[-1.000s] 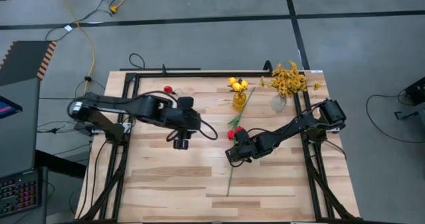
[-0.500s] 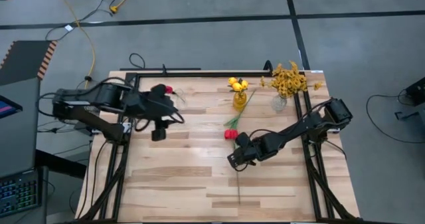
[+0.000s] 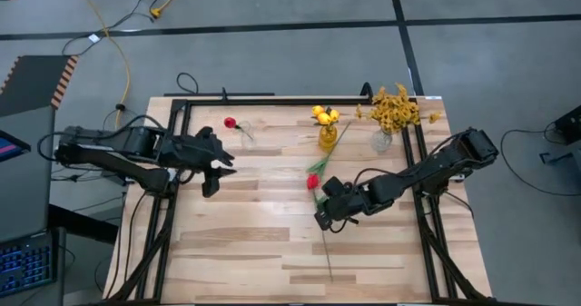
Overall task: Sort flowers into vase by color
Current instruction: Put the bottom red flower into the left transparent flower vase
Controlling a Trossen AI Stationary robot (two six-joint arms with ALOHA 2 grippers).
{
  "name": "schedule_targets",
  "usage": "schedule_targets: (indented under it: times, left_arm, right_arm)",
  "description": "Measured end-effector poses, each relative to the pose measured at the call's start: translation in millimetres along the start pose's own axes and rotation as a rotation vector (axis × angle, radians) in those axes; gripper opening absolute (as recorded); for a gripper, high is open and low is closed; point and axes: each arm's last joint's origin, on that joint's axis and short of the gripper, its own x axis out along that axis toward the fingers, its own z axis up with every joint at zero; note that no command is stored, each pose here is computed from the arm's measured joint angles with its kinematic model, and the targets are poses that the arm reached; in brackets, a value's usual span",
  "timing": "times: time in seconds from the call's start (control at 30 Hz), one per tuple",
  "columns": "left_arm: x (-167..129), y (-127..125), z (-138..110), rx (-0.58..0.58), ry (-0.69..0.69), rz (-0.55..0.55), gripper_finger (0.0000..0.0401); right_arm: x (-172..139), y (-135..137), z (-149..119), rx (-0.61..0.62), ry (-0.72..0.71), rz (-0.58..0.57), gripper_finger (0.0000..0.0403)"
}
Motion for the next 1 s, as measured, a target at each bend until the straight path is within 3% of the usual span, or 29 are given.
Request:
schedule_targets:
  times: [0.33, 0.67, 1.0]
  left_arm:
    - [47.1, -6.4, -27.7, -0.102, -0.145, -0.195, 0.0176]
    - [70.8, -9.4, -37.0, -0.110, -0.421, -0.299, 0.0176]
    - [67.9, -13.2, -33.7, -0.039, -0.507, -0.312, 0.0176]
  right_arm:
    - [-19.3, 25.1, 24.9, -0.307, -0.302, 0.192, 0.0023]
    - [-27.4, 37.0, 46.5, -0.632, -0.583, 0.177, 0.0023]
    - [-35.1, 39.7, 69.4, -0.817, -0.791, 0.125, 0.0023]
